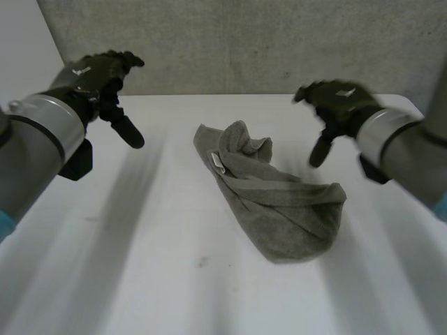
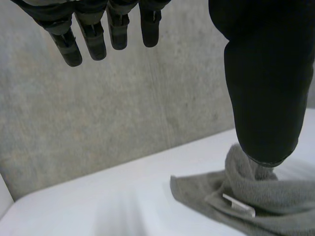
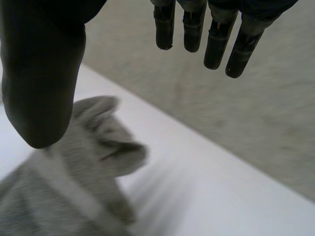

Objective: Fold the towel.

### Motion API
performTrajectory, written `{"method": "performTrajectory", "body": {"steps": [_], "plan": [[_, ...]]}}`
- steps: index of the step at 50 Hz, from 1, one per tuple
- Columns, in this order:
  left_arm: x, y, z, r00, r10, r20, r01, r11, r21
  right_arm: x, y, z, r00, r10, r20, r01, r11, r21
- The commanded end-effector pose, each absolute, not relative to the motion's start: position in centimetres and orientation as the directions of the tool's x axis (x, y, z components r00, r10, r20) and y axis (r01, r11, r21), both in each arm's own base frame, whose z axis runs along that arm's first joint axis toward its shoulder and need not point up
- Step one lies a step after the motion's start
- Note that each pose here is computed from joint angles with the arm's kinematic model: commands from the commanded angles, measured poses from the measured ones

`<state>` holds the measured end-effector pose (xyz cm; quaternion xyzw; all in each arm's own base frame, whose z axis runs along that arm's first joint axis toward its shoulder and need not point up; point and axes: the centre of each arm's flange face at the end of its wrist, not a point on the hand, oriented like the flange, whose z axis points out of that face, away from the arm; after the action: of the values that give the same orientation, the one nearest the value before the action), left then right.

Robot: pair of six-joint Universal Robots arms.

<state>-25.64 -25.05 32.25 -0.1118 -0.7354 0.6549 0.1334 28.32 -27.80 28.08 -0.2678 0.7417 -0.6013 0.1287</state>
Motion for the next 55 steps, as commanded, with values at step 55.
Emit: {"method": "performTrajectory", "body": {"steps": [55], "plan": [[-26.8,-29.5,25.2,-0.948,0.317,0.030,0.028,0.175,-0.984,26.9,-22.9,27.0,-0.629,-0.650,0.426,-0.609,0.073,-0.790]]}}
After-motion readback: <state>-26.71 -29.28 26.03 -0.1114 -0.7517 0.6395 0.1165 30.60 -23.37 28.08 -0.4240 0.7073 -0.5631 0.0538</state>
